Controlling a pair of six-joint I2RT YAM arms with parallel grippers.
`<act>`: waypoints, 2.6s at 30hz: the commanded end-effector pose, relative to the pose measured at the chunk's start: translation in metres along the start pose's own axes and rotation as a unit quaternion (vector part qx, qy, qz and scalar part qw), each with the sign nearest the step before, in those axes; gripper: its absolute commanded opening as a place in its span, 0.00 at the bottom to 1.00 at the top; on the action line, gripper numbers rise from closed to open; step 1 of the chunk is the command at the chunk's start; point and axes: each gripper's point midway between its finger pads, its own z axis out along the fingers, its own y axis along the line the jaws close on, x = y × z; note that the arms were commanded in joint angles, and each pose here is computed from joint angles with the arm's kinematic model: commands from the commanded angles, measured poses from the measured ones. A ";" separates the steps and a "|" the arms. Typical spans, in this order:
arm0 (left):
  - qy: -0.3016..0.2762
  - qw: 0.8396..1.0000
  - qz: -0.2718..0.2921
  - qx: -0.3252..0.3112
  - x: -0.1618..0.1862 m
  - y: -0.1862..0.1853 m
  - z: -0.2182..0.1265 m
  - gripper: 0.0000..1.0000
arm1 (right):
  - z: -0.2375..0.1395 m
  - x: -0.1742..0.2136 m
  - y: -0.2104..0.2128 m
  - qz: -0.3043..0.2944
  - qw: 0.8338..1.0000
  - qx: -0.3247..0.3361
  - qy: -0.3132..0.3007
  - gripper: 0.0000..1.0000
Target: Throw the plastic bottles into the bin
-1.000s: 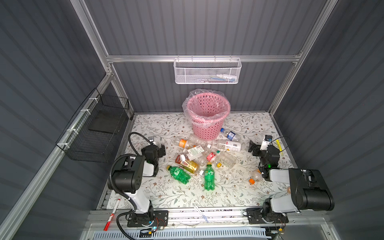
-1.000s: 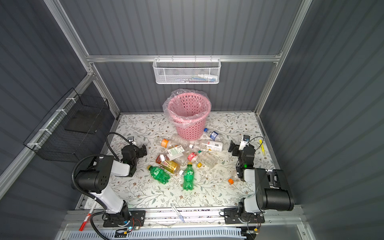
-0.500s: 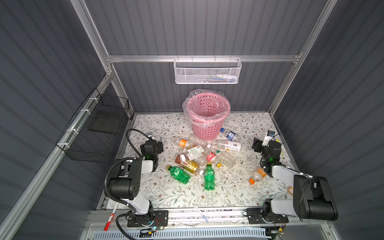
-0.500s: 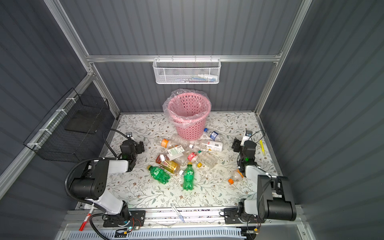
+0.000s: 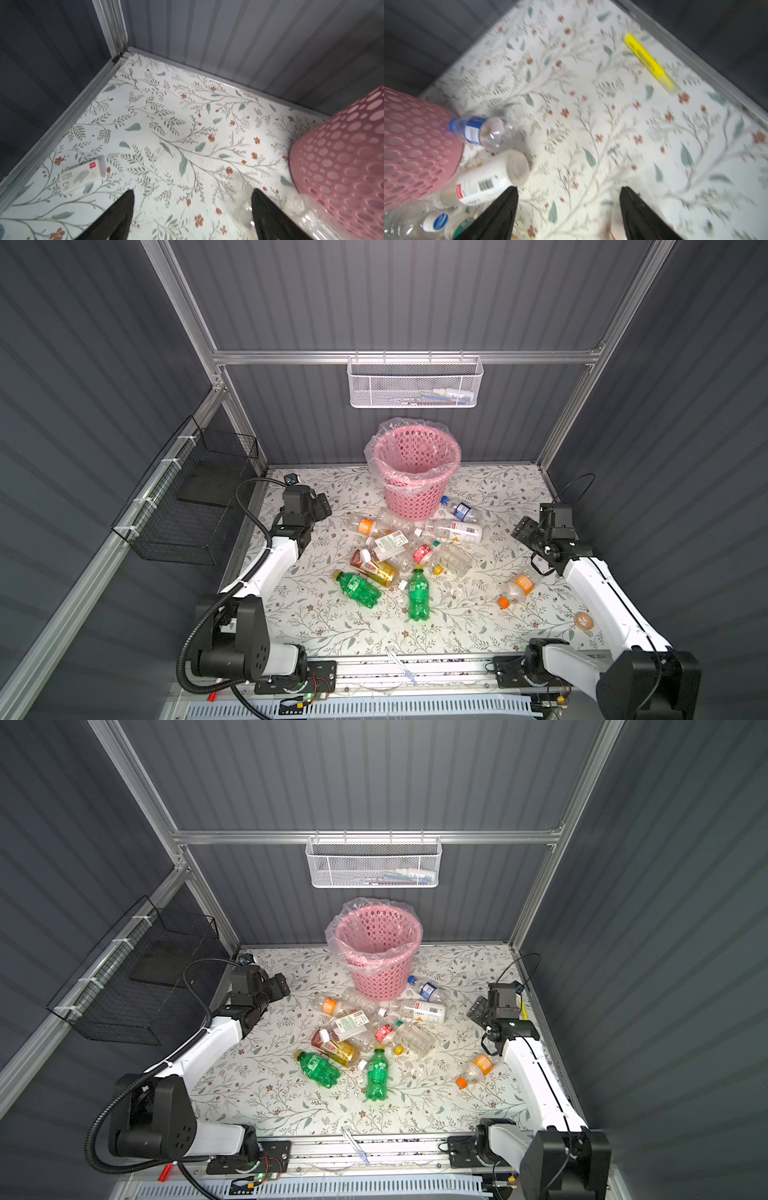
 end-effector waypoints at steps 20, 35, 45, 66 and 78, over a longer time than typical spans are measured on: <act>0.115 0.981 -0.005 0.157 0.050 -0.058 -0.002 0.90 | 0.007 0.116 -0.070 0.100 0.982 0.094 0.128 0.80; 0.133 0.979 0.001 0.154 0.064 -0.062 0.003 0.88 | 0.047 0.119 -0.060 0.078 0.985 0.082 0.131 0.62; 0.137 0.977 -0.005 0.163 0.072 -0.074 0.010 0.86 | -0.001 0.035 0.014 0.020 0.995 -0.019 0.092 0.49; 0.132 0.947 0.131 0.262 0.074 -0.117 -0.052 0.95 | -0.118 -0.143 0.207 0.085 0.928 -0.362 -0.007 0.99; 0.180 0.865 0.323 0.339 0.131 -0.176 -0.076 0.95 | -0.031 -0.047 0.112 0.025 0.981 -0.190 0.039 0.99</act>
